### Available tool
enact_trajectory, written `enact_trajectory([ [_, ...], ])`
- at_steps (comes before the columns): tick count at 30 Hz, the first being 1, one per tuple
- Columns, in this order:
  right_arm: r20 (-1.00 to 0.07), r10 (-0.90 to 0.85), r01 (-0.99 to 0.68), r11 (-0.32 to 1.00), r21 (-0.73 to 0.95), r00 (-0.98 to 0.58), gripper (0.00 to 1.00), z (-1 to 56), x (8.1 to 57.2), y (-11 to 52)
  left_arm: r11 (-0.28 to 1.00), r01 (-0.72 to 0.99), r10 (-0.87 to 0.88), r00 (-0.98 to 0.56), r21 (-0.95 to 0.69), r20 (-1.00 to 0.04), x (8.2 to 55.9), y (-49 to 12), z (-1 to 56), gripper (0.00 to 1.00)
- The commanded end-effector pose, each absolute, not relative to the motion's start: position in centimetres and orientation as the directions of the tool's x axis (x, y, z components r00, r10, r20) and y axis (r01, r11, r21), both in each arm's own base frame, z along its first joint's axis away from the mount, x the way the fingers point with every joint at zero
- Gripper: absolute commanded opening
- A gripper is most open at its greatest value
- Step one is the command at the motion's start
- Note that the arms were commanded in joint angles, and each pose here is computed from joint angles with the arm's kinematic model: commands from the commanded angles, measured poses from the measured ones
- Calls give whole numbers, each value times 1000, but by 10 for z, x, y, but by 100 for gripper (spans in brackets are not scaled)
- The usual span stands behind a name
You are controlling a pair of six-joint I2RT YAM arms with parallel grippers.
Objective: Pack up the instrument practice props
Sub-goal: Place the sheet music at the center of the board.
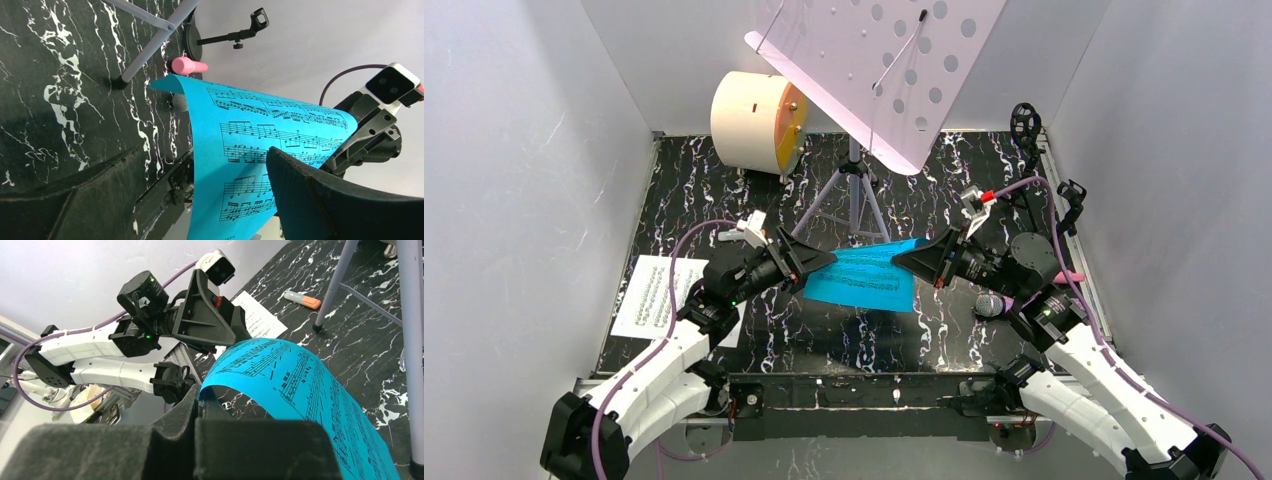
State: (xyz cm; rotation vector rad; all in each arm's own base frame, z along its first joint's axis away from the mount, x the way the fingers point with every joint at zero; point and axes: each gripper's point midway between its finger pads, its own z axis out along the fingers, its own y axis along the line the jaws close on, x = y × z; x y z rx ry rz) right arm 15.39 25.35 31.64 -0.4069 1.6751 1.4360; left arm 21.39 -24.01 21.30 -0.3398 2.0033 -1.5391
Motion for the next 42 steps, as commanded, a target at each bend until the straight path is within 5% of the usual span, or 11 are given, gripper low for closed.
enact_trajectory([
  [1, -819, 312, -802, 219, 556, -482, 1, 350, 149, 255, 242, 192, -490, -822, -951, -290, 206, -247, 230, 88],
  [20, -829, 296, -820, 193, 539, -475, 1, 340, 139, 253, 31, 256, -514, -825, -966, -235, 199, -250, 279, 65],
  [42, -836, 314, -778, 323, 539, -450, 1, 319, 147, 236, -17, 367, -519, -798, -930, -306, 185, -244, 304, 32],
])
